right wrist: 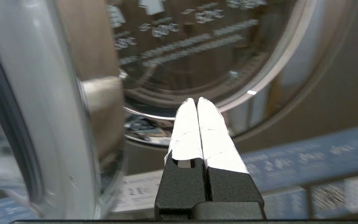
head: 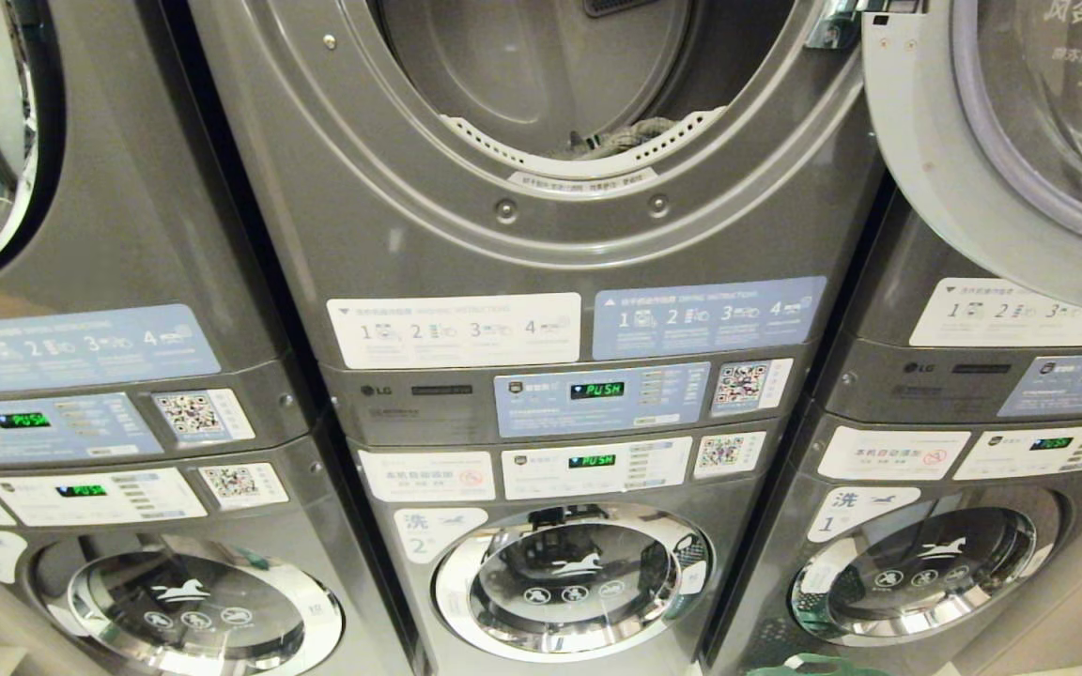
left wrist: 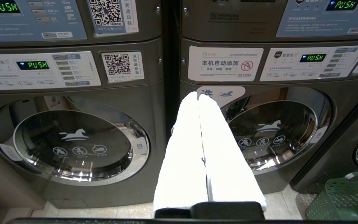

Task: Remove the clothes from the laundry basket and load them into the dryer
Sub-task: Close the dryer

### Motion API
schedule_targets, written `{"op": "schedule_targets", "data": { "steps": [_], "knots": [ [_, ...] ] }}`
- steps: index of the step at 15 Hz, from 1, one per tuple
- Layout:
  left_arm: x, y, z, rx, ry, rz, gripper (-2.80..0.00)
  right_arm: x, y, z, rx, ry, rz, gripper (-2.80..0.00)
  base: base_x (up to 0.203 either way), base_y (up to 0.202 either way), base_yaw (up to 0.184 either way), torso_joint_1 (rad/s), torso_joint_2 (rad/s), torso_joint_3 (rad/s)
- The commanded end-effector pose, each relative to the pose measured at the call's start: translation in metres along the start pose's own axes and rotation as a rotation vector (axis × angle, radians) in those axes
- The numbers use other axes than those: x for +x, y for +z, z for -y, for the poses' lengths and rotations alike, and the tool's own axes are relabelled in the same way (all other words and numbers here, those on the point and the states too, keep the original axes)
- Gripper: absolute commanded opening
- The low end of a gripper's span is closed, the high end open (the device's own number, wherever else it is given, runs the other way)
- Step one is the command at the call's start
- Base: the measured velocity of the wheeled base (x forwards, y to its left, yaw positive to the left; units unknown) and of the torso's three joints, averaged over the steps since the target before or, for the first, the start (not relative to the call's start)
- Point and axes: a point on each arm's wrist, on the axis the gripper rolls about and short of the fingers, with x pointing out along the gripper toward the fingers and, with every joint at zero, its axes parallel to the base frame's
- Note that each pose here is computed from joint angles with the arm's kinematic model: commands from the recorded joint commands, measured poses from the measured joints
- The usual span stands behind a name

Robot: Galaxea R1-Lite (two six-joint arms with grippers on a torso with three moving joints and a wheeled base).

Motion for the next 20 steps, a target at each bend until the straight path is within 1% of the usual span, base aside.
{"op": "schedule_targets", "data": {
  "steps": [1,4,7,14,16,18,20],
  "knots": [
    [0.000,0.000,0.000,0.000,0.001,0.000,-2.80,0.017,-0.005,-0.005,0.008,0.059,-0.008,-2.80,0.000,0.000,0.000,0.000,0.00,0.000],
    [0.000,0.000,0.000,0.000,0.001,-0.001,-2.80,0.038,-0.015,-0.014,0.027,0.115,-0.020,-2.80,0.000,0.000,0.000,0.000,0.00,0.000],
    [0.000,0.000,0.000,0.000,0.001,-0.001,-2.80,0.042,-0.011,-0.023,0.024,0.129,-0.020,-2.80,0.000,0.000,0.000,0.000,0.00,0.000],
    [0.000,0.000,0.000,0.000,0.001,0.000,-2.80,0.033,0.009,-0.060,0.024,0.109,-0.019,-2.80,0.000,0.000,0.000,0.000,0.00,0.000],
    [0.000,0.000,0.000,0.000,0.001,-0.001,-2.80,0.029,0.011,-0.073,0.036,0.100,-0.023,-2.80,0.000,0.000,0.000,0.000,0.00,0.000],
    [0.000,0.000,0.000,0.000,0.001,0.000,-2.80,0.027,0.010,-0.078,0.043,0.092,-0.027,-2.80,0.000,0.000,0.000,0.000,0.00,0.000],
    [0.000,0.000,0.000,0.000,0.001,-0.001,-2.80,0.027,0.009,-0.077,0.040,0.091,-0.027,-2.80,0.000,0.000,0.000,0.000,0.00,0.000]
  ]
}}
